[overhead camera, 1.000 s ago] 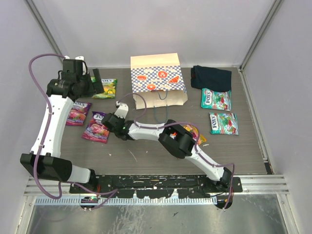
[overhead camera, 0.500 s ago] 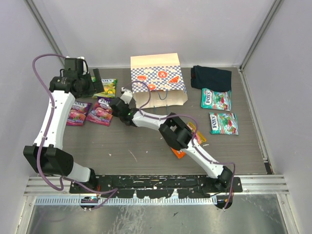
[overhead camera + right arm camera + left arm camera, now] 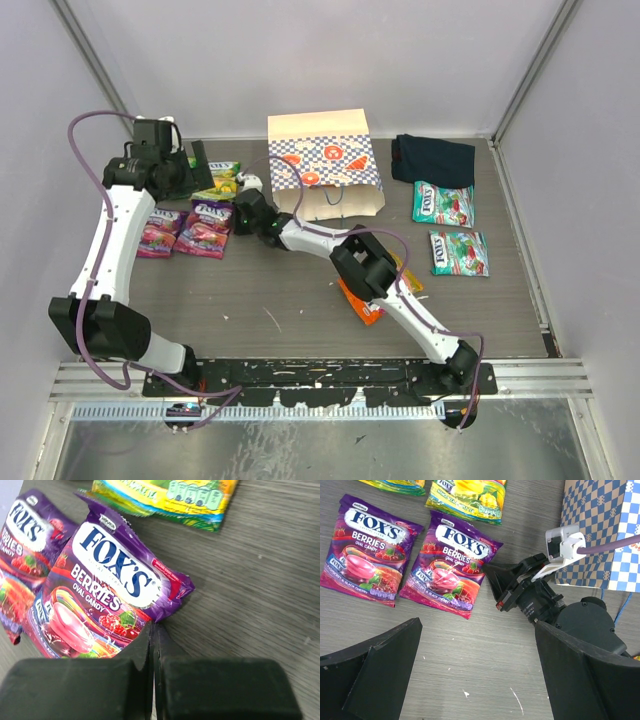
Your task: Take the snacks out of the paper bag
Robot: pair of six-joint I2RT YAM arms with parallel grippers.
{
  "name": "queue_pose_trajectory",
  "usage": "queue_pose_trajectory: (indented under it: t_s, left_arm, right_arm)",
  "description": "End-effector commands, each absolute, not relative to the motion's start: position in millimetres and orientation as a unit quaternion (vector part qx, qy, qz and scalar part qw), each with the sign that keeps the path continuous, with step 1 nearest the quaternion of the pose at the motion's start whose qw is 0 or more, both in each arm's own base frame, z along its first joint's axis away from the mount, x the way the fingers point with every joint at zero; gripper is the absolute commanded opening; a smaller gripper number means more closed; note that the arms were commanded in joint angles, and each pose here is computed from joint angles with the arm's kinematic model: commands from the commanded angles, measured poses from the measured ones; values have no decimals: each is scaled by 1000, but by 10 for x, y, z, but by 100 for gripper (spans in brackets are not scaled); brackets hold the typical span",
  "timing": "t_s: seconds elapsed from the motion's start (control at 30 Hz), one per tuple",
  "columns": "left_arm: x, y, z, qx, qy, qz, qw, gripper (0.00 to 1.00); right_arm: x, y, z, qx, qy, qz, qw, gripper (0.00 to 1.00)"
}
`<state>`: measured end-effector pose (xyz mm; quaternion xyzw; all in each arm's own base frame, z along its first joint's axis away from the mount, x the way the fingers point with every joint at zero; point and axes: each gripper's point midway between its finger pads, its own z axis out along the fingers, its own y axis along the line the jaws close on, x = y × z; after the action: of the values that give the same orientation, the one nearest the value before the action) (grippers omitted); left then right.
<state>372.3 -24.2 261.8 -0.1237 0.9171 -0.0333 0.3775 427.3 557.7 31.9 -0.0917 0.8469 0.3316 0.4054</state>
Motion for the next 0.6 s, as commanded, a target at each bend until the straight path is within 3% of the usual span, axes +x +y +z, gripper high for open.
queue_pose_trajectory:
  t_s: [0.0,0.3,0.33,0.4,0.43,0.47,0.57]
  left_arm:
    - [3801,-240,2725,-135,904,-45,402,98]
    - [3801,-269,2737,-142,903,-55,402,98]
    - [3804,-275,2731,-143,903,-57,401,98]
    - [3820,-296,2745,-141,902,-62,403,98]
    - [3832,-309,2753,-140,902,-64,404,98]
    - [3838,-315,2774,-139,900,-67,408,98]
    - [3866,-358,2920,-126,885,-79,441,98]
  right_arm:
    - [4056,5614,290,-177,844,341,375,1]
    - [4189,5581,295,-204,841,343,366,0]
    - [4214,5562,308,-206,841,342,365,12]
    - [4262,5517,491,-200,836,350,373,66]
    - [4277,5481,644,-195,829,356,384,86]
    - [4262,5432,767,-187,823,361,397,98]
    - [4140,5262,1428,-152,776,412,452,100]
